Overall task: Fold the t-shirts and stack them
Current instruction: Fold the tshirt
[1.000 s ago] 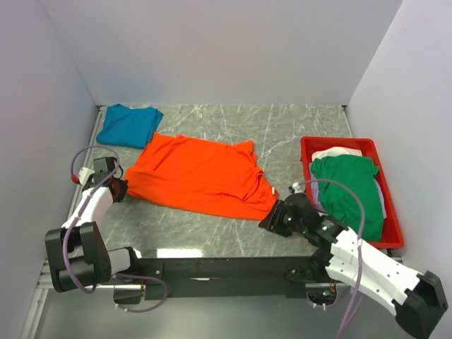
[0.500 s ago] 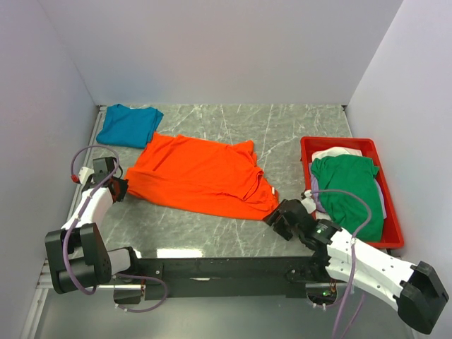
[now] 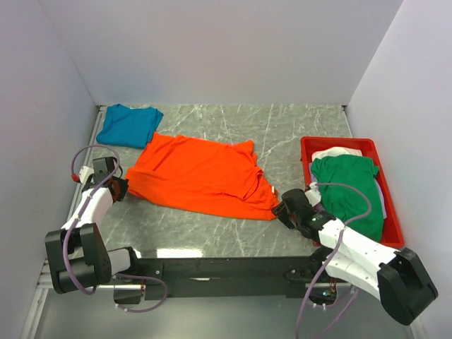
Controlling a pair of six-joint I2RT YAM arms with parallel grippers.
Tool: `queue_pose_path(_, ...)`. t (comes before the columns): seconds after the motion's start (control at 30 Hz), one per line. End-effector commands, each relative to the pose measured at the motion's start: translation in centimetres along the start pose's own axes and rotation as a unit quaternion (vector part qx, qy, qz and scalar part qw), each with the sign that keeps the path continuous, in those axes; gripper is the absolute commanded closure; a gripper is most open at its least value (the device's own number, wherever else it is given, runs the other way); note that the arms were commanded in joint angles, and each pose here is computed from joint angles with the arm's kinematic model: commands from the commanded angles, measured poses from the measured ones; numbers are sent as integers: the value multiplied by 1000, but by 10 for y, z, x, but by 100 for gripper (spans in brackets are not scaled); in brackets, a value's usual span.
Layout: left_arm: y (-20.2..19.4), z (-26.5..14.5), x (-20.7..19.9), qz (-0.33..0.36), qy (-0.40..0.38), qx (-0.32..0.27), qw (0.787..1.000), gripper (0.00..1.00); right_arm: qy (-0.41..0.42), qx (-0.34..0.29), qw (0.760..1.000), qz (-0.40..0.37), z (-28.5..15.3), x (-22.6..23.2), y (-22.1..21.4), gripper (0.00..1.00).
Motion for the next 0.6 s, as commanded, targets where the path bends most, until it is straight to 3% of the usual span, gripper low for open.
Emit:
queue_pose_path(0.0, 9, -7, -14, 8, -27, -12, 1000, 99, 11, -7, 1000, -25, 1, 9, 11, 56)
queue_pose_path(0.03, 10, -8, -15, 11, -26, -14, 1000, 99, 15, -9, 999, -28, -1, 12, 15, 63)
queue_pose_path(0.07, 15, -14, -23, 16, -37, -21, 999, 99, 23, -15, 999, -38, -5, 15, 21, 81)
queue_pose_path(0.17, 29, -32, -40, 28, -64, -40, 997, 99, 45, -41, 997, -46, -24, 25, 49, 100)
queue_pose_path(0.33, 53, -75, -73, 44, -115, -68, 990, 99, 68, -112, 990, -53, -79, 40, 105, 100)
queue_pose_path(0.57, 90, -179, -132, 53, -253, -102, 961, 100, 105, -180, 974, -86, -154, 63, 158, 100)
Point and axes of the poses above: each gripper's point midway between its finger pads, its own z axis out along the fingers, its own x axis along the line the jaws close on, y = z × x, the point moved 6 cm from there along -z, back along the fingers, and after that the axes turned 11 degrees about -z, right-handed, at the moved point
